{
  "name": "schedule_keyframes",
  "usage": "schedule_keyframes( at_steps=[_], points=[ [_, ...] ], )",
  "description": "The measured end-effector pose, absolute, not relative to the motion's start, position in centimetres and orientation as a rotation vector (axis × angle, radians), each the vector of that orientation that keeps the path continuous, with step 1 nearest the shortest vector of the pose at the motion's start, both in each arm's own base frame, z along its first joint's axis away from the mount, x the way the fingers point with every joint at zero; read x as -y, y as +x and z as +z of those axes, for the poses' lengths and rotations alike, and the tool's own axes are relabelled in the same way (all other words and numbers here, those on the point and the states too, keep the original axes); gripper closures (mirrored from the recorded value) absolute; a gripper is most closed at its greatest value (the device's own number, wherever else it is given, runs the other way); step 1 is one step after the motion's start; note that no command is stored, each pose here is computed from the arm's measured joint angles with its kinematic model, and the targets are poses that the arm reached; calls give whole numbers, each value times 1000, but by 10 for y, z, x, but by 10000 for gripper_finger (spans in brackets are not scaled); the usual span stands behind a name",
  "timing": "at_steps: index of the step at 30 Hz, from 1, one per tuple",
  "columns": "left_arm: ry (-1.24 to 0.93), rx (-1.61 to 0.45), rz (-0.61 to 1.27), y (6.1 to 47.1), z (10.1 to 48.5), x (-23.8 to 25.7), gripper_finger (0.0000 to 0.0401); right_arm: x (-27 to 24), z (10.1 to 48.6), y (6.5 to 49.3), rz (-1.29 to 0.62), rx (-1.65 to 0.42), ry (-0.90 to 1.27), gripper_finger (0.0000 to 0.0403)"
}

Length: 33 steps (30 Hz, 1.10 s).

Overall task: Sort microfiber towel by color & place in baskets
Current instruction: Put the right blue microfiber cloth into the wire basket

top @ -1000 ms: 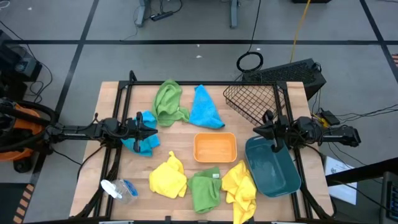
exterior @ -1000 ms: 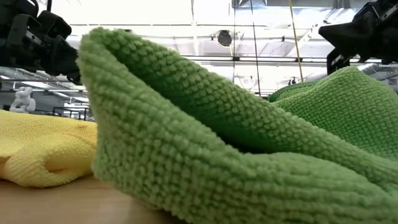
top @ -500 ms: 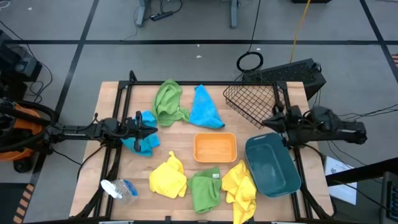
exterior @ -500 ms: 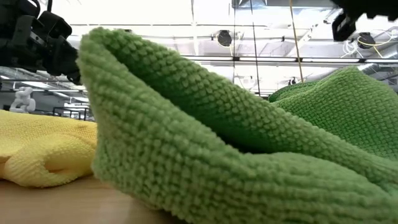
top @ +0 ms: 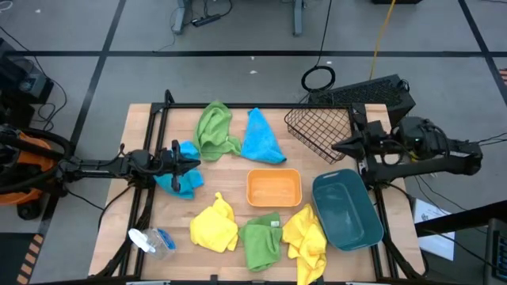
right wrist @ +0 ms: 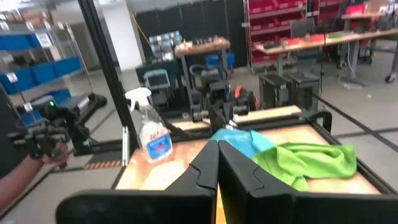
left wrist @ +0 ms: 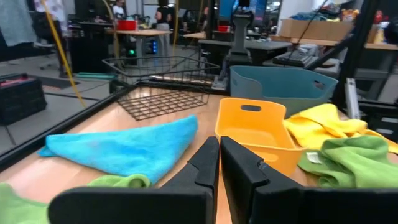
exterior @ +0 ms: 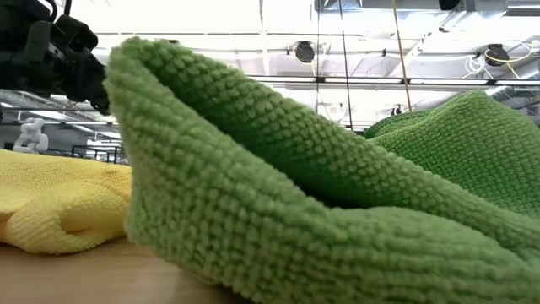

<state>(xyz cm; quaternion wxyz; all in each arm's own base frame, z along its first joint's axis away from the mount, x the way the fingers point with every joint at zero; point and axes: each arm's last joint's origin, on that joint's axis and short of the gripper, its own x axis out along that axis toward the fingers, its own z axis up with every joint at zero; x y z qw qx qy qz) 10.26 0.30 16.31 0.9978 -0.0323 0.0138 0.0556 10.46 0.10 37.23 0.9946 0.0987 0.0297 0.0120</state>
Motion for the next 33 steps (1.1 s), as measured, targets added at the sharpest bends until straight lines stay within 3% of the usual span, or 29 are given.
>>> schedule_keyframes(
  at_steps=[20,33],
  points=[
    [-146,27,184,102,170,-5,379,-2,341,154,14,-305,141,403],
    [-74,211,96,85,288,-3,379,-5,307,175,-22,-339,132,403]
  ],
)
